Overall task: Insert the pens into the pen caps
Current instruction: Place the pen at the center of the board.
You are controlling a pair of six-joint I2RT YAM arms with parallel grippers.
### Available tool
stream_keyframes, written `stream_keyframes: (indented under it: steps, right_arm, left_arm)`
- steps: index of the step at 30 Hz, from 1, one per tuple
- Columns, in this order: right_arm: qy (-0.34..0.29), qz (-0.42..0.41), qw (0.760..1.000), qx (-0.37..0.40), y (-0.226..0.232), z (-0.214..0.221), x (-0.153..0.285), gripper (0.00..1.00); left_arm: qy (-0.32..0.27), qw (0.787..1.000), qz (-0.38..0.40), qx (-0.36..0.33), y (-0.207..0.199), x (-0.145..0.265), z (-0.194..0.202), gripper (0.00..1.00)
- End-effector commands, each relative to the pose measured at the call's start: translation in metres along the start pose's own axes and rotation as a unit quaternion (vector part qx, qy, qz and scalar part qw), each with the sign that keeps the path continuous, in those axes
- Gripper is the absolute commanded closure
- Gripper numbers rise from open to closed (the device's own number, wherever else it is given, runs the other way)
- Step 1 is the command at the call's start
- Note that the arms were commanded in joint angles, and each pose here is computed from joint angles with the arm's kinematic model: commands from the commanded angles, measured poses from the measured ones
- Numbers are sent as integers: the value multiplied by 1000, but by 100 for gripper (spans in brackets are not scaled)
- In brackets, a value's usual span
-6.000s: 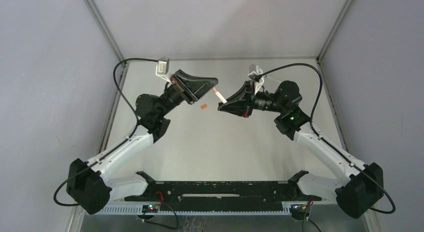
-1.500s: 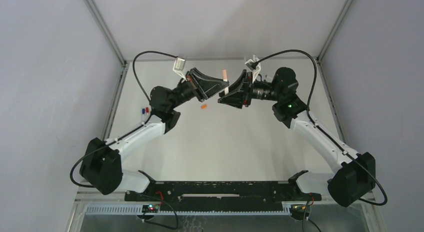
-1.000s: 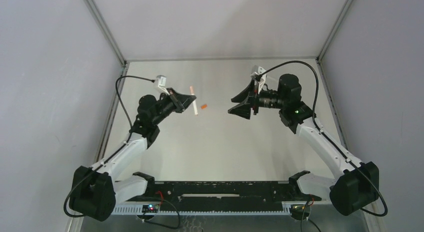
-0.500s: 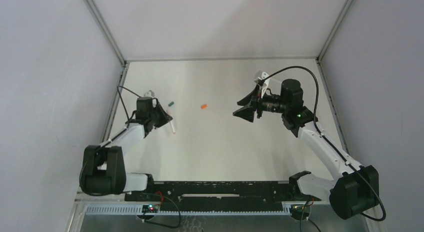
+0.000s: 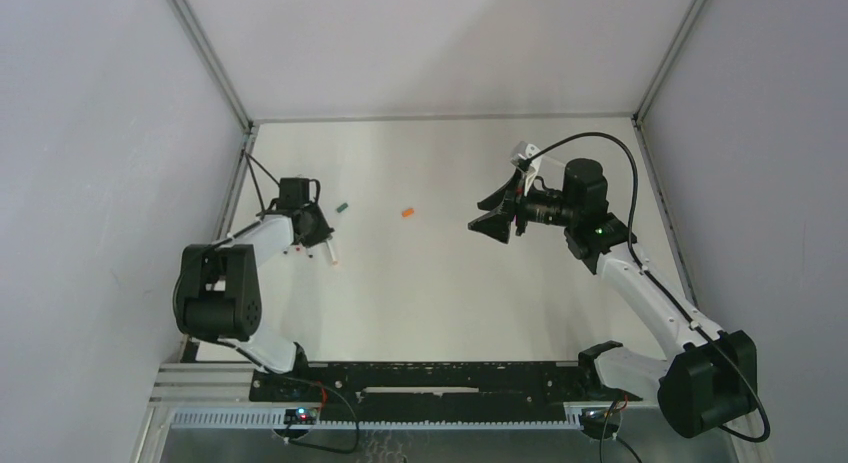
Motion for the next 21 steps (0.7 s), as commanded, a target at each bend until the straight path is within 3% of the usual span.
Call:
stream_keyframes:
  steps: [1, 21]
  right_arm:
    - [-16, 6, 1000, 25, 1, -7, 5, 31]
    - [-17, 13, 1000, 22, -4, -7, 6, 31]
  left_arm:
    - [2, 1000, -23, -14, 6, -3, -18, 99]
    - [27, 999, -27, -8, 15, -14, -31, 75]
Point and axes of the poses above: each gripper's point midway between its finger pads, its own x axis back along the fingers, its own y axis along the line the jaws close on, z = x × y, the point moved 7 cm from there along x, back along the fingers, and after that the axes turned 14 degrees about -x, right-handed, at the moved point
